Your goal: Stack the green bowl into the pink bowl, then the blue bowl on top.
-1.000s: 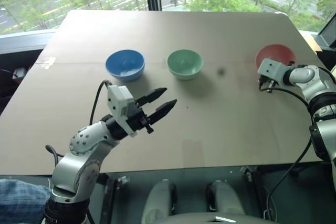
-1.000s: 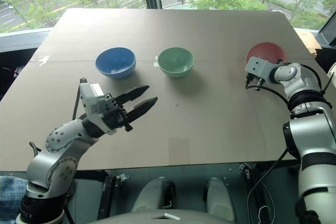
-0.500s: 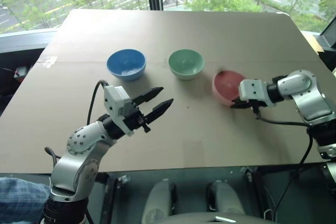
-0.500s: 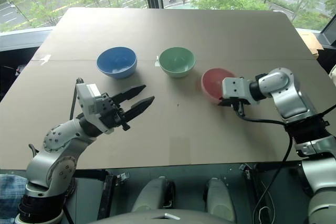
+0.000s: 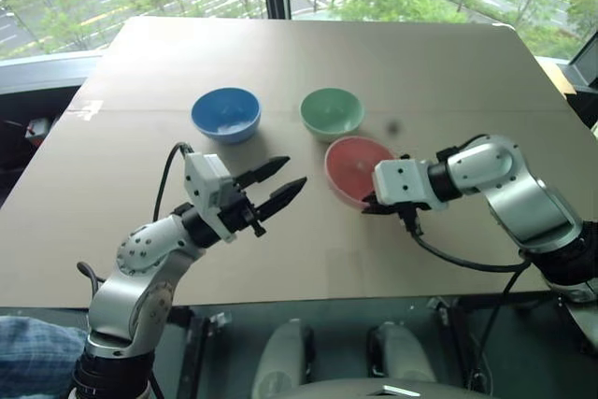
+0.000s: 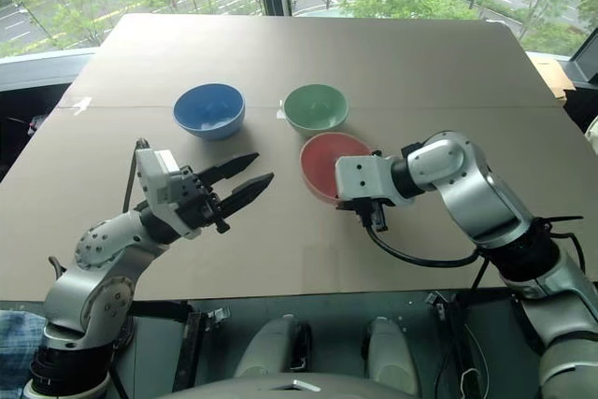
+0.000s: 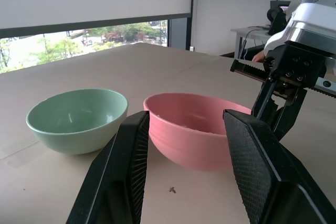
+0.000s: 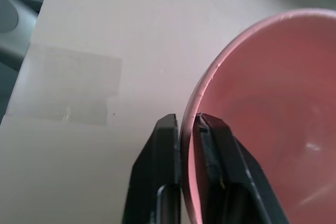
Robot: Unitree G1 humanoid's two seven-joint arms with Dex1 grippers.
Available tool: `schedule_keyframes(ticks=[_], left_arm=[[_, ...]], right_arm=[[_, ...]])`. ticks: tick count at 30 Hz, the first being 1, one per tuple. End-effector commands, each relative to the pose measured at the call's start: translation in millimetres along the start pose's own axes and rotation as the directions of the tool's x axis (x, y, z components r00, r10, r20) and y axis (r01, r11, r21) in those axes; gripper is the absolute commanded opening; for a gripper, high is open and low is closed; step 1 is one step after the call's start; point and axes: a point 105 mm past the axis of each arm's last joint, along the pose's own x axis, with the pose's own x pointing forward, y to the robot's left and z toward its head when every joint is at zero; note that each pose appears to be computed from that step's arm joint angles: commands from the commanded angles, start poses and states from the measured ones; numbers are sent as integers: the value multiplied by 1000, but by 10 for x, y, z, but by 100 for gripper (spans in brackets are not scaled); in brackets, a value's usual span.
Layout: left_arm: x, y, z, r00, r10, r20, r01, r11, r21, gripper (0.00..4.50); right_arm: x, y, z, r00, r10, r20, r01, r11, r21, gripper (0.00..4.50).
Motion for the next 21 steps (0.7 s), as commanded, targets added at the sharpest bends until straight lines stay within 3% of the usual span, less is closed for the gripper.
schedule_keyframes(ticks=[1, 6, 7, 11, 16, 21], left_arm=[[5, -3, 81, 1000, -5, 27, 5, 1000, 29, 235], [5, 1, 74, 1000, -2, 28, 2, 1000, 27, 235], [4, 5, 73, 1000, 0, 29, -1, 1000, 27, 235], [0, 17, 74, 1000, 9, 30, -10, 1000, 29, 235], [-2, 17, 87, 999, 23, 38, -24, 999, 31, 235], [-39, 93, 127, 996, 75, 51, -77, 996, 38, 235]], right_arm=[[-36, 11, 134, 1000, 7, 8, -7, 999, -34, 219], [-128, -8, 185, 1000, 2, 23, -1, 1000, -17, 422], [-167, -27, 209, 1000, -1, 30, 1, 1000, -7, 437], [-334, -146, 330, 997, -10, 72, 8, 1000, 26, 437], [-433, -552, 482, 970, -189, 150, 176, 980, 94, 437], [-256, -959, 419, 927, -343, 149, 325, 936, 131, 437]])
